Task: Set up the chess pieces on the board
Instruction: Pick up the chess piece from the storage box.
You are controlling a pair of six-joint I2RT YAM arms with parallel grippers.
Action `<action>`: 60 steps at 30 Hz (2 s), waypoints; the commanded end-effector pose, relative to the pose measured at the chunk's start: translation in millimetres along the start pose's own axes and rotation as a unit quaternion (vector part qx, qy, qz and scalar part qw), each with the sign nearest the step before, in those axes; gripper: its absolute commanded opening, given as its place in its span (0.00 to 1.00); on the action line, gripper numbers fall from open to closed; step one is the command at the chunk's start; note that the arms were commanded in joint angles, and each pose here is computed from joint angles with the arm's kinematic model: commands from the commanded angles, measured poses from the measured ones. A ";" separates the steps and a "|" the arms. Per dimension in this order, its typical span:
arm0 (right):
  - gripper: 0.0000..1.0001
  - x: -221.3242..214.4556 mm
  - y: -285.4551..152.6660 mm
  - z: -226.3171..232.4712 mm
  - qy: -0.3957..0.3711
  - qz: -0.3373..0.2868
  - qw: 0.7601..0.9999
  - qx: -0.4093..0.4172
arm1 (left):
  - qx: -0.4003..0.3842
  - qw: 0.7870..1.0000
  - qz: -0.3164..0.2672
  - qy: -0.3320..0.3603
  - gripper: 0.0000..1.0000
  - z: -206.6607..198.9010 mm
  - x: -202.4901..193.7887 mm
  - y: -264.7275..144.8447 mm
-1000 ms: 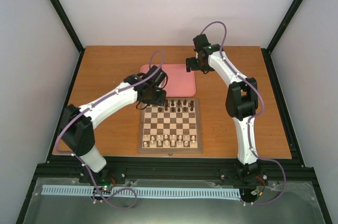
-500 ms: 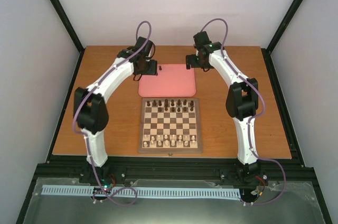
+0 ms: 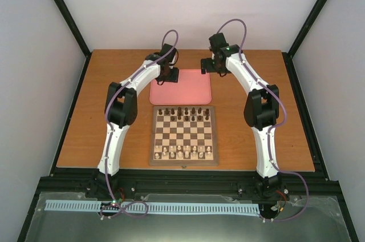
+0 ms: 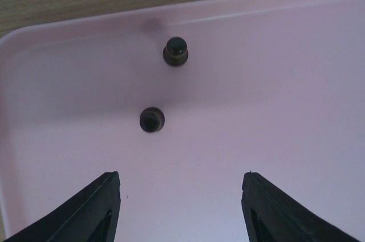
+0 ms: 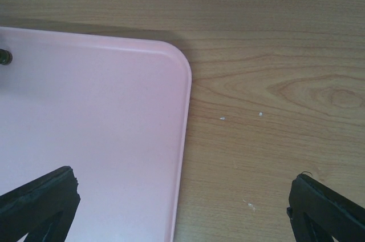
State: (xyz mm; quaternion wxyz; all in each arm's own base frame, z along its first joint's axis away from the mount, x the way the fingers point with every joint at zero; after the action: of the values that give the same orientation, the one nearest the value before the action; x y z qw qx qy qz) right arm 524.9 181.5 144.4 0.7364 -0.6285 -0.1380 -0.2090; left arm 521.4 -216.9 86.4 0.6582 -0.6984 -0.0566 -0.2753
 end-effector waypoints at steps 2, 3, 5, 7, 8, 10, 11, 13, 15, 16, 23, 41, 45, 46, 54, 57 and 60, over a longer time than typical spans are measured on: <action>1.00 12.5 -11.5 -5.2 0.007 -0.016 1.000 -0.001 | 0.012 1.000 -0.015 -0.003 0.60 13.0 17.1 3.3; 1.00 12.4 -10.6 -5.3 0.007 -0.016 1.000 0.000 | 0.013 1.000 -0.015 -0.005 0.60 14.9 17.4 5.8; 1.00 12.0 -9.0 -6.1 0.008 -0.014 1.000 0.000 | 0.017 1.000 -0.014 -0.006 0.59 17.3 17.3 10.6; 1.00 11.0 -6.4 -7.2 0.008 -0.012 1.000 -0.001 | 0.021 1.000 -0.015 -0.004 0.57 19.0 18.5 14.1; 1.00 10.9 -5.6 -8.0 0.009 -0.011 1.000 -0.002 | 0.022 1.000 -0.013 -0.005 0.54 20.2 18.1 16.5; 1.00 9.7 -3.7 -8.3 0.010 -0.008 1.000 -0.002 | 0.025 1.000 -0.008 -0.006 0.51 22.1 16.8 19.7; 1.00 9.7 -3.5 -8.4 0.010 -0.008 1.000 -0.003 | 0.026 1.000 -0.006 -0.006 0.51 22.8 15.7 21.4; 1.00 9.6 -3.5 -9.0 0.010 -0.008 1.000 -0.003 | 0.026 1.000 -0.002 -0.008 0.50 24.0 13.5 23.6; 1.00 9.0 -2.6 -9.3 0.009 -0.007 1.000 -0.005 | 0.026 1.000 0.001 -0.009 0.49 24.1 11.8 26.7; 1.00 8.9 -2.8 -9.5 0.009 -0.007 1.000 -0.005 | 0.026 1.000 0.002 -0.010 0.47 24.7 10.8 28.2; 1.00 9.5 -2.0 -10.8 0.009 -0.007 1.000 -0.005 | 0.021 1.000 0.006 -0.013 0.45 23.8 7.8 36.4; 1.00 7.2 0.2 -12.9 0.007 -0.003 1.000 -0.008 | 0.013 1.000 -0.006 -0.020 0.22 21.0 15.4 42.3; 1.00 6.7 0.5 -13.4 0.007 -0.002 1.000 -0.009 | 0.016 1.000 -0.003 -0.019 0.20 21.7 13.8 46.0; 1.00 6.8 0.4 -12.8 0.007 -0.002 1.000 -0.008 | 0.018 1.000 -0.002 -0.020 0.17 22.6 12.9 46.8; 1.00 4.0 2.6 -13.6 0.008 0.004 1.000 -0.007 | 0.032 0.999 -0.004 -0.017 0.01 27.6 13.9 35.9; 1.00 2.2 2.1 -14.1 0.007 0.003 1.000 -0.009 | 0.042 0.999 -0.013 -0.012 0.01 31.8 19.4 20.2; 1.00 -0.5 2.5 -15.6 0.007 0.006 1.000 -0.011 | 0.049 0.998 -0.025 -0.009 0.01 35.4 25.1 -7.9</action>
State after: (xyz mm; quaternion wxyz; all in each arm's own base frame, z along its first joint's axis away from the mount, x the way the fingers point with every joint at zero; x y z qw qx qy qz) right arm 526.5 172.8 142.5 0.7354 -0.6303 -0.1307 -0.2118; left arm 549.8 -201.9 49.4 0.6817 -0.6821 -0.0661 -0.2563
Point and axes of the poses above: each gripper's point midway between its finger pads, its own y axis out along the fingers, its own z axis along the line the jaws close on, x = y × z, the point moved 1 cm from there along -y, back along the fingers, and after that the axes turned 12 degrees about y, right-handed, at the moved point
